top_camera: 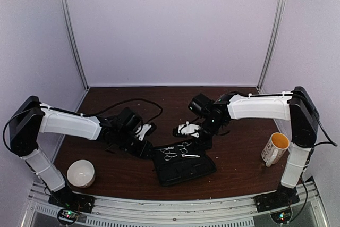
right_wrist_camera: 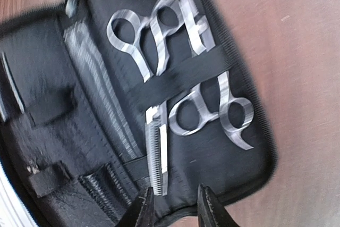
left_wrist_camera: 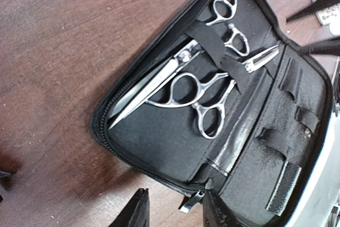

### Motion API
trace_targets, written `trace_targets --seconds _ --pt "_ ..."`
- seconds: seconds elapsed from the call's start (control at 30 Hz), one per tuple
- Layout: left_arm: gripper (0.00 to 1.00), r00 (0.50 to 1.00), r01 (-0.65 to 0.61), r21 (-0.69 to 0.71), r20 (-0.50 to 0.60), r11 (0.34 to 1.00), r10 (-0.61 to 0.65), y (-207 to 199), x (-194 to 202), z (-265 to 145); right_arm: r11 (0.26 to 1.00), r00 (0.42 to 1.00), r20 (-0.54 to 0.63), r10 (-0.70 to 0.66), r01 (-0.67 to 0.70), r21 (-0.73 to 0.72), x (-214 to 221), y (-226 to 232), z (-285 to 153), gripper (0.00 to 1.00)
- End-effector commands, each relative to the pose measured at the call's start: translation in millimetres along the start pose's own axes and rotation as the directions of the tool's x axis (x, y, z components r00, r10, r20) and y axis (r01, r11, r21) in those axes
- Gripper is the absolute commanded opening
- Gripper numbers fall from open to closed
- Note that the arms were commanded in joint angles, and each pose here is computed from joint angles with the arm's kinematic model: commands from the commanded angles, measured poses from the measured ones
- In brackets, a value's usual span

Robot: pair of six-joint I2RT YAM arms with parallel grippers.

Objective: Sort the hair-cutting tools

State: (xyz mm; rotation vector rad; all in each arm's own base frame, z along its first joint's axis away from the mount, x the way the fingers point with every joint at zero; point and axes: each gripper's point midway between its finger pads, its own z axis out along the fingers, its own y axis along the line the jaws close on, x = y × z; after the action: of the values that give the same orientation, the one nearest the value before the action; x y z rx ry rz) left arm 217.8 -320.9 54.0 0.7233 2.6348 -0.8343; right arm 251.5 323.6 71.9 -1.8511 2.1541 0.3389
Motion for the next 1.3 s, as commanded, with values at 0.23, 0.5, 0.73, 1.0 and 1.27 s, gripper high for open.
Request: trace_targets --seconds 0.23,0.5,0.73,1.0,1.27 --pt "0.38 0.999 0.039 -0.03 -0.035 0.999 -0.04 10.2 8.2 15.3 0.995 0.989 -0.139 -0.058 0.068 0.069 28.2 3.7 42.3 0.25" --pt "0.38 0.997 0.037 -0.045 -0.063 0.998 -0.04 13.2 6.2 24.9 0.96 0.978 -0.205 0.039 0.02 0.28 35.6 -39.6 44.7 0.17" --pt "0.38 0.997 0.043 -0.05 -0.064 0.998 -0.046 14.2 5.5 25.9 0.949 0.973 -0.222 0.068 0.006 0.316 36.9 -48.7 47.9 0.11" --pt "0.38 0.997 0.044 -0.054 -0.064 0.998 -0.048 15.0 6.0 25.6 0.939 0.968 -0.247 0.048 0.04 0.34 43.3 -52.4 44.1 0.07" --pt "0.38 0.997 0.034 -0.058 -0.068 0.998 -0.037 14.0 5.3 22.9 0.919 0.945 -0.322 -0.047 0.168 0.357 60.3 -55.2 30.3 0.07"
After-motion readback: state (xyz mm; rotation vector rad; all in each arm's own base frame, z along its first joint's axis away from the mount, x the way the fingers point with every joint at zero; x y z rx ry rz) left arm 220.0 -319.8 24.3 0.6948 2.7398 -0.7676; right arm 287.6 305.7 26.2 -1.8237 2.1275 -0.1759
